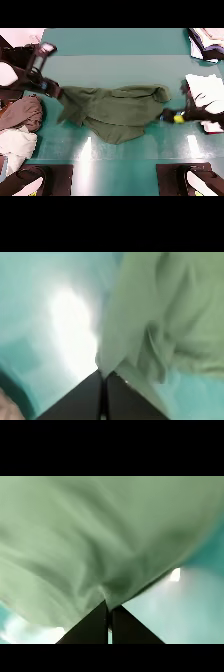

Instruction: Fold the shirts.

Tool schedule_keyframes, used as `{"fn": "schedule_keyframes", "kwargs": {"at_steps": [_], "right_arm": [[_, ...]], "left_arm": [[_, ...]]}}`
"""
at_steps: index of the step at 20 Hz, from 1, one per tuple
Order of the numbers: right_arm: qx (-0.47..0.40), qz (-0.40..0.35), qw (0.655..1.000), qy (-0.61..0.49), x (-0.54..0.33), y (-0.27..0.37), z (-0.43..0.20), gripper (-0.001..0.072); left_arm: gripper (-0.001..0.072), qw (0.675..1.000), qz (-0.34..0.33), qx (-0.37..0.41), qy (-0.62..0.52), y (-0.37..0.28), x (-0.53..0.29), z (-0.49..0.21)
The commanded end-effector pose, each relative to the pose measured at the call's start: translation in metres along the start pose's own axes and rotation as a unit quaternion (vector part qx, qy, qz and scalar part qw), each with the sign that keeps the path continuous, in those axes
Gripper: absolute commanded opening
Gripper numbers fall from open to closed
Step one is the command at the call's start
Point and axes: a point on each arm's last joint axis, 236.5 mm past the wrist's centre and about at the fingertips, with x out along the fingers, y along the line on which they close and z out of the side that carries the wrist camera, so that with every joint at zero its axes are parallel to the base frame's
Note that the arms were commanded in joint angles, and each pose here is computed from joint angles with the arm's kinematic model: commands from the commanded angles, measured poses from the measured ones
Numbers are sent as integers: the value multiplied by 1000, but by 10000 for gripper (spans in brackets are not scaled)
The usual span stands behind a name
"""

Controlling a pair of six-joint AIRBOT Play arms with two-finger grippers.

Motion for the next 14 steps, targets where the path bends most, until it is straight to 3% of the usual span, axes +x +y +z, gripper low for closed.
{"fn": "schedule_keyframes", "kwargs": {"at_steps": [1,4,7,11,14], "right_arm": [[-87,28,983,-157,-102,75,72,17],[-165,28,931,-325,-235,143,108,17],[-225,5,867,-444,-346,194,98,17],[-261,-51,805,-530,-425,227,65,17],[-264,-100,788,-547,-448,231,51,17]], "left_arm": [[26,995,17,6,-94,6,-73,58],[26,978,35,15,-206,6,-181,104],[26,945,52,25,-321,0,-292,122],[26,900,53,34,-431,-16,-387,102],[25,880,38,39,-472,-32,-426,79]]}}
